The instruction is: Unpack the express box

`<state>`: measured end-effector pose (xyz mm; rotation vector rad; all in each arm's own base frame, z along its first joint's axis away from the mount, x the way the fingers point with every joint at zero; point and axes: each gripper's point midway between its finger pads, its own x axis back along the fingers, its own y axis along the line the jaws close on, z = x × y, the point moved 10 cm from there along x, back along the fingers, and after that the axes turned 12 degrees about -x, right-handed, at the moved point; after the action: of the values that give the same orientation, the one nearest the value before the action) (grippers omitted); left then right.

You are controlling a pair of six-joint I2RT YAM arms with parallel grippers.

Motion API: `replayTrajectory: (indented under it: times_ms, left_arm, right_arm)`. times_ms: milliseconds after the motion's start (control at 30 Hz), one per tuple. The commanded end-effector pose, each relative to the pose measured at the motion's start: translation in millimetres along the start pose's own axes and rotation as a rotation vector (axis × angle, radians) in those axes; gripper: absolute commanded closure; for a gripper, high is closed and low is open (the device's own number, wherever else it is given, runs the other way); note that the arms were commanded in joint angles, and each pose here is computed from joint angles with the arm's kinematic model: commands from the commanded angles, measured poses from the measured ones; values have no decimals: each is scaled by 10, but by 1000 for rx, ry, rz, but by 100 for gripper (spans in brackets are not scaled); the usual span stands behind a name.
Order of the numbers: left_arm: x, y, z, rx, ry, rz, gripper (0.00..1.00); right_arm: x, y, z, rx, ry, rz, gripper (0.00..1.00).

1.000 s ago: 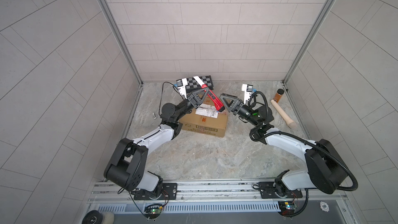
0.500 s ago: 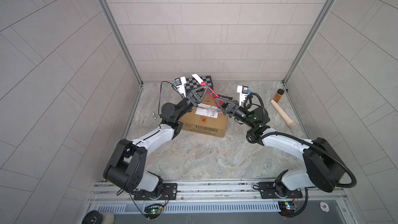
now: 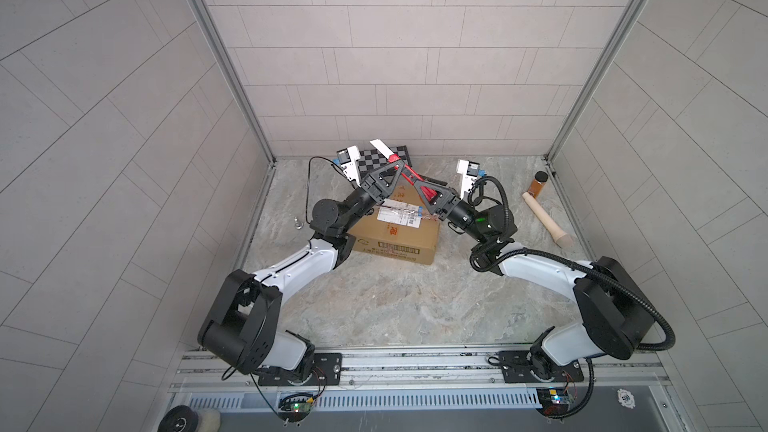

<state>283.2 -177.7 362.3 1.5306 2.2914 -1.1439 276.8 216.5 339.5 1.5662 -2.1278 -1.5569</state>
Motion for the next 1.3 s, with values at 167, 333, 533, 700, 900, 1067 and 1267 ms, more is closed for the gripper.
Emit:
replayTrajectory:
  times_ms: [167,333,533,700,900,1067,1267]
  left_arm:
    - [-77,-220,-121,-38,-28,97,100]
    - [-90,-235,-105,-36,-21,106,100]
    - [-106,-245,-88,-34,-8,118,100]
    - [-116,-251,-88,-34,0,126,100]
    - [-125,-236,-81,-28,4,125,100]
    - [-128,-209,-60,-21,10,120,100]
    - [-144,-160,-30,-7,17,110,100]
  right_arm:
    - [-61,102,-50,-8,-56,-67,26]
    - [-61,87,-50,-10,-62,-61,40]
    - [-62,95,-60,-7,-68,-65,52]
    - [-55,103,-62,-4,-71,-65,52]
    - [-52,119,-68,4,-73,-68,76]
    - [-49,149,-80,18,-72,-62,96]
    - [-41,177,-98,29,-73,-53,100]
